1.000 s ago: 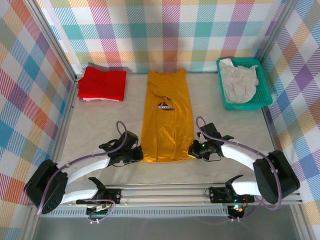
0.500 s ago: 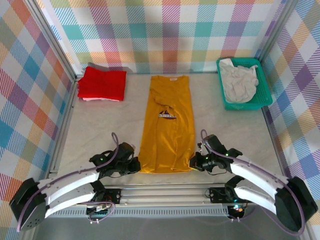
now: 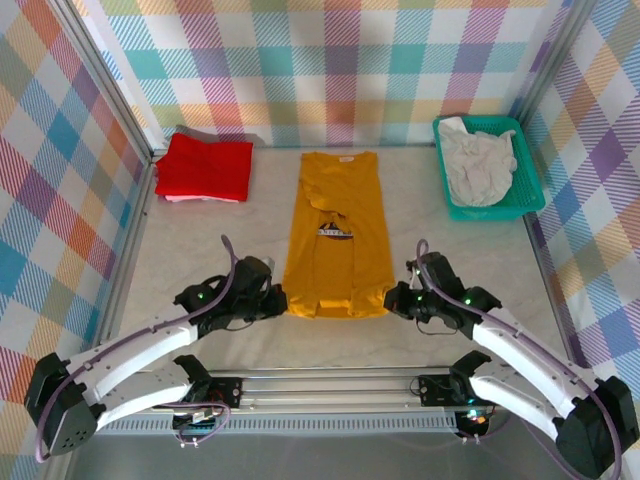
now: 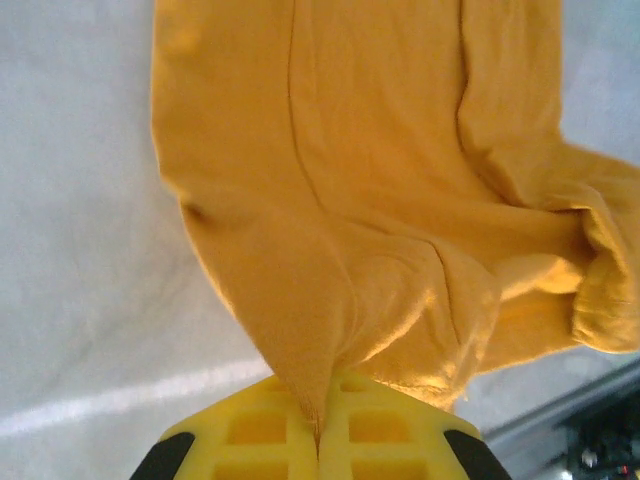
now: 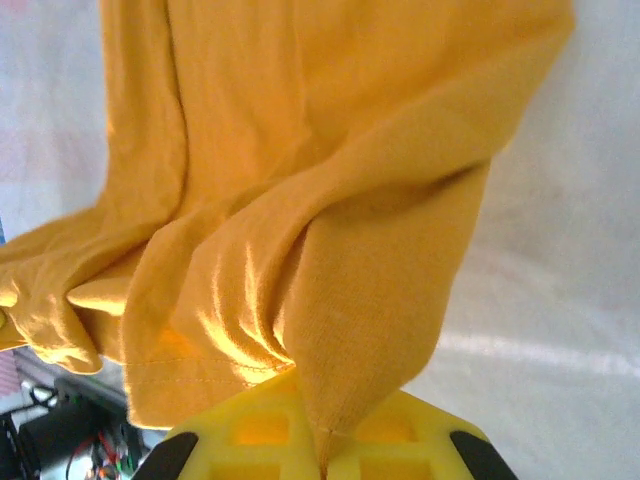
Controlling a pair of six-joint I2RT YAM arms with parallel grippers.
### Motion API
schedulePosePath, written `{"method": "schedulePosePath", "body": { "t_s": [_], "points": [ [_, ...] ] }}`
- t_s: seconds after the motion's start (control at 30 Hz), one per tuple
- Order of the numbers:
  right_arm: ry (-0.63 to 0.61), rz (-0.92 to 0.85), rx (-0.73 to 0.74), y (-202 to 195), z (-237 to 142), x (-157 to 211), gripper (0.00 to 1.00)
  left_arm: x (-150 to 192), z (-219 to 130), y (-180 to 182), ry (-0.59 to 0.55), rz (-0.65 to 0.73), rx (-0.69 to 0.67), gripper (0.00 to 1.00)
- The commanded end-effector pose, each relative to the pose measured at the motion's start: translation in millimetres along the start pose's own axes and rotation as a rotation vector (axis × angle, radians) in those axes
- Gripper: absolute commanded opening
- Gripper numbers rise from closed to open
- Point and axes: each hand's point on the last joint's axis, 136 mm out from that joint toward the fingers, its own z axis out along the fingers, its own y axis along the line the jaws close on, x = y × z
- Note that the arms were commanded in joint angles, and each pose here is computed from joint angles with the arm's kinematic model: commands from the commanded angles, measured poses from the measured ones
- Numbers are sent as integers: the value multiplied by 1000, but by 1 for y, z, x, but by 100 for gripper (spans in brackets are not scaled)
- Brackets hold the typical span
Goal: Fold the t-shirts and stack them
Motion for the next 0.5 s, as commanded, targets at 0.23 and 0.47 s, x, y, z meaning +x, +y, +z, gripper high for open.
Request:
{"method": "schedulePosePath", "body": {
  "t_s": [0.23, 0.47],
  "points": [
    [-123, -103, 23, 23, 6, -89, 0, -100, 11, -12, -203, 94, 9, 0],
    [-161, -113, 52, 25, 30, -132, 0, -136, 43, -8, -226, 142, -19, 0]
  ]
}}
